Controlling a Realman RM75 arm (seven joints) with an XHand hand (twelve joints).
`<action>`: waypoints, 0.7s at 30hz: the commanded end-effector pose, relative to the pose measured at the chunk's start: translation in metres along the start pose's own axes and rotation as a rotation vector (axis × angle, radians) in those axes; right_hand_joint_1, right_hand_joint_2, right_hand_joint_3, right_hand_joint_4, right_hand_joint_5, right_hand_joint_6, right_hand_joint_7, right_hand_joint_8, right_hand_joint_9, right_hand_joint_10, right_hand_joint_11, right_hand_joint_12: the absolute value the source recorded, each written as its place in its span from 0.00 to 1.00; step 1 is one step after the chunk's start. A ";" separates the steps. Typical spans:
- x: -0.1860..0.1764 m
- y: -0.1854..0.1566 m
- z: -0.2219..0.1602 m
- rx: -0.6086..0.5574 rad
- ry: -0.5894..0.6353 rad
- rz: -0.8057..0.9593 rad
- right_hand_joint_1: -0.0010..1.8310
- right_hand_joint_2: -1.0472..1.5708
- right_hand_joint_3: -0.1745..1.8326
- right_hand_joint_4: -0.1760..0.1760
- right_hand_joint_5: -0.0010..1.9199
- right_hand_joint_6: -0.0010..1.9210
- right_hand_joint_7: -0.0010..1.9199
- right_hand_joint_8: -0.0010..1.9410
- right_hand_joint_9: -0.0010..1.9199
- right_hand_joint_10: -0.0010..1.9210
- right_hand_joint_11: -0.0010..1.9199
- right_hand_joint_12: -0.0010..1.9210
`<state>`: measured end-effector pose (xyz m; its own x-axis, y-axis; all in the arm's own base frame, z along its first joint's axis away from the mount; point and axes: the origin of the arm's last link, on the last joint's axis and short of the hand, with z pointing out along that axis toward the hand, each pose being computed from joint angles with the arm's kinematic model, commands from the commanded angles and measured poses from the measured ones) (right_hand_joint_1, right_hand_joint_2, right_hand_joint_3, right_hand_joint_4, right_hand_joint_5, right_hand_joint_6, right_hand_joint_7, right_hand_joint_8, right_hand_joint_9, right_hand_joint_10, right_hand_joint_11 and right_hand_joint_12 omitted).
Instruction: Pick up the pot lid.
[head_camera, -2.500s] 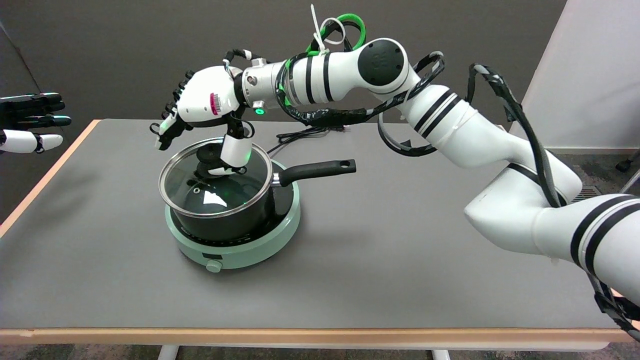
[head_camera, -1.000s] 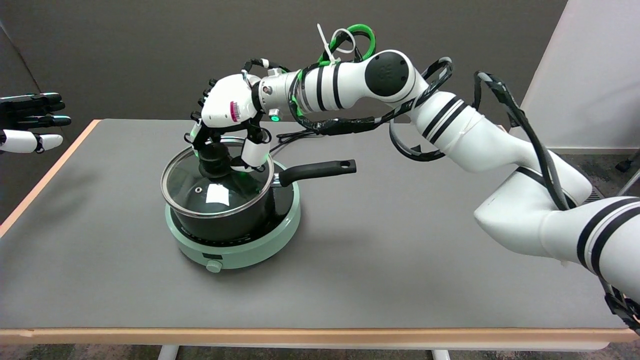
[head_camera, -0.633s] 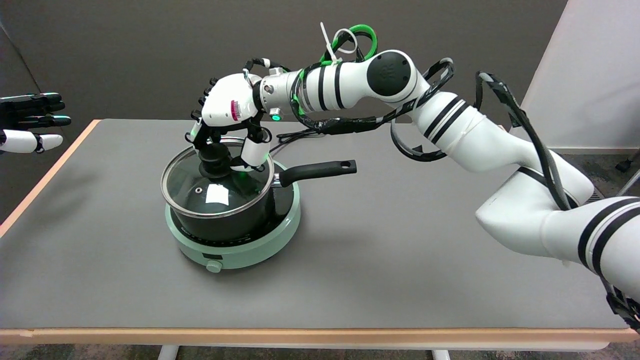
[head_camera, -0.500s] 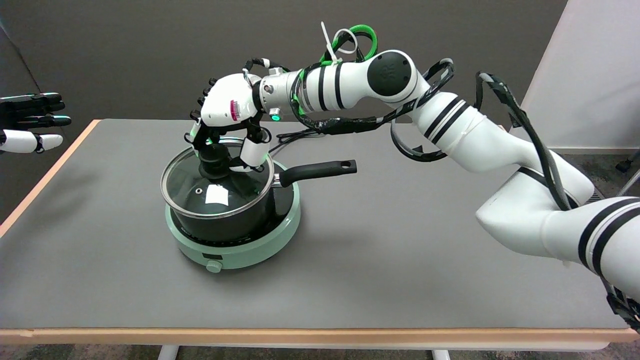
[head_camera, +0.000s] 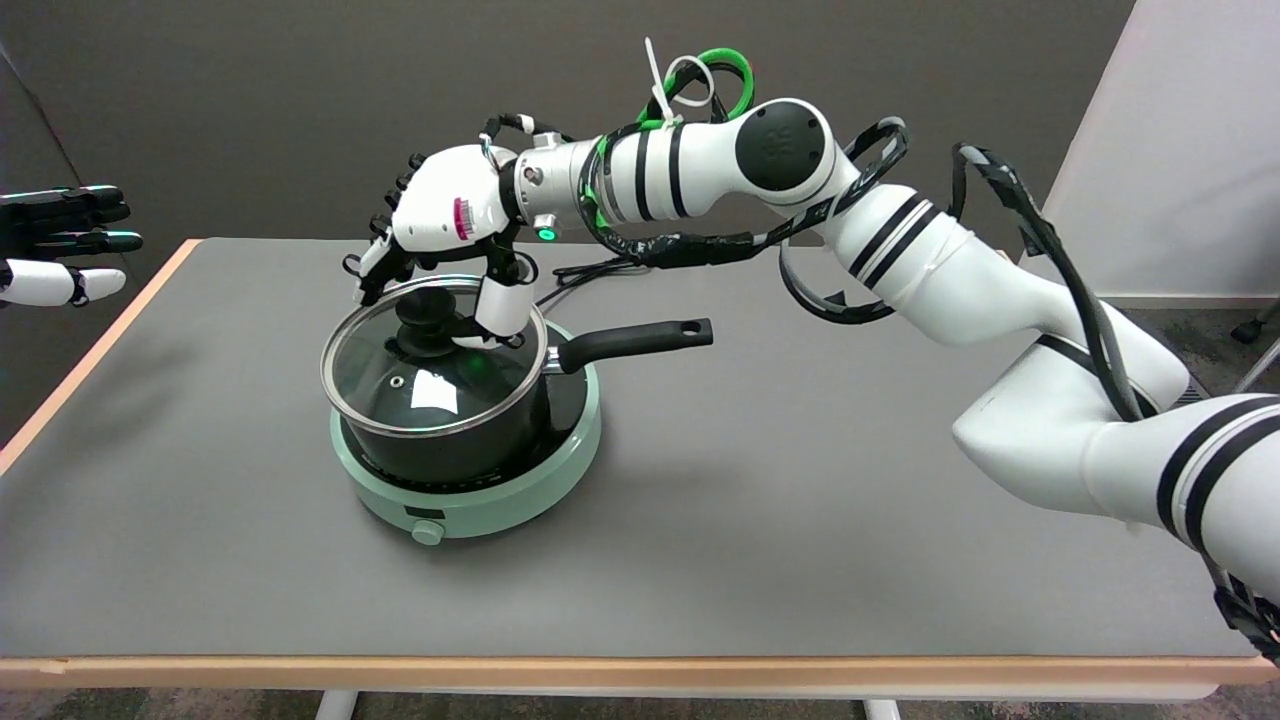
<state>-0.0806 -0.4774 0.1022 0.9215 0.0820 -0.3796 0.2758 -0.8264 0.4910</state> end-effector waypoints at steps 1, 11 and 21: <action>0.004 -0.004 0.000 0.018 0.021 0.015 0.45 0.62 0.56 0.89 0.23 0.10 0.34 0.11 0.37 0.27 0.28 0.55; 0.002 -0.006 0.002 0.022 0.015 0.017 0.44 0.63 0.55 0.97 0.29 0.13 0.36 0.12 0.38 0.27 0.28 0.55; -0.001 -0.006 0.003 0.014 0.021 0.032 0.45 0.65 0.52 1.00 0.33 0.19 0.40 0.15 0.40 0.28 0.28 0.53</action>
<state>-0.0805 -0.4742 0.0983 0.9295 0.0775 -0.3606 0.2575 -0.8362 0.4841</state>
